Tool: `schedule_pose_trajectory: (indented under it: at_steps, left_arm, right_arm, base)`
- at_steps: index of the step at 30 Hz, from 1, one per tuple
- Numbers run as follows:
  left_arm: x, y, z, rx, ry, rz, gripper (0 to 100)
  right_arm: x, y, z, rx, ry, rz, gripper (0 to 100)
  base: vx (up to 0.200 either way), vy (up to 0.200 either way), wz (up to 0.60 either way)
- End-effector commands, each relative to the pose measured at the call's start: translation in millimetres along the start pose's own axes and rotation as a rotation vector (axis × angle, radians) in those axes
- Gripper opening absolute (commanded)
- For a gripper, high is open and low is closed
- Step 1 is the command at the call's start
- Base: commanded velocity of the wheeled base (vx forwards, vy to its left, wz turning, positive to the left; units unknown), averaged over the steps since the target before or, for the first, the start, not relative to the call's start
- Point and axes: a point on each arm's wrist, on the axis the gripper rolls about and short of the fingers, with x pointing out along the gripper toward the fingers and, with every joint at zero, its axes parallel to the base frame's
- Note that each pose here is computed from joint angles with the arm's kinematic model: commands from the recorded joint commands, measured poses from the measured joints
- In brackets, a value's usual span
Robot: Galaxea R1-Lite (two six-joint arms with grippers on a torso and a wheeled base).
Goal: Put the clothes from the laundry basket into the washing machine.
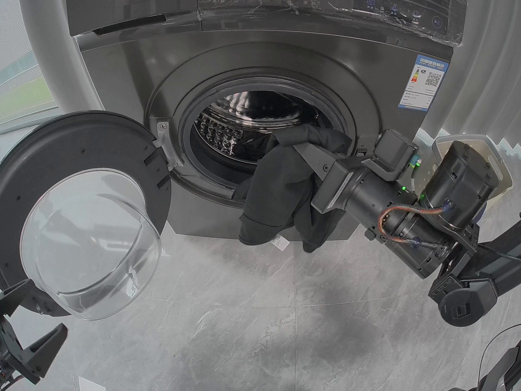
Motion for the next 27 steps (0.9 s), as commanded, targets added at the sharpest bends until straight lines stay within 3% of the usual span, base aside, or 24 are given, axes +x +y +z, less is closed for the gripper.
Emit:
schedule_pose_trajectory:
  at_steps: [1,5,14,17,19,25,27]
  left_arm:
    - [62.9,14.6,-5.3,-0.114,0.273,-0.229,100]
    - [92.3,11.6,-8.1,-0.123,0.331,-0.321,100]
    - [141.1,13.8,-22.5,-0.135,0.403,-0.358,100]
    - [145.1,13.9,-23.9,-0.134,0.402,-0.36,100]
    - [155.4,7.5,-22.8,-0.115,0.38,-0.375,100]
    - [176.6,2.4,-19.6,-0.102,0.362,-0.347,100]
    - [192.2,-5.0,-17.1,-0.097,0.331,-0.321,100]
  right_arm:
    - [13.6,-4.7,-7.7,-0.002,0.003,-0.012,0]
    - [15.8,-3.6,-6.1,-0.001,-0.002,-0.008,0]
    - [13.7,-3.9,-4.5,0.0,-0.007,-0.01,0]
    - [13.1,-3.9,-4.4,0.0,-0.007,-0.01,0]
    - [13.1,-3.2,-3.6,0.001,-0.01,-0.007,0]
    - [15.4,-2.5,-5.4,0.002,-0.009,-0.006,0]
    - [15.6,-0.6,-4.5,0.003,-0.013,-0.001,0]
  base:
    - [0.0,0.0,0.0]
    - [0.0,0.0,0.0]
    - [0.0,0.0,0.0]
    - [0.0,0.0,0.0]
    - [0.0,0.0,0.0]
    - [0.0,0.0,0.0]
    - [0.0,0.0,0.0]
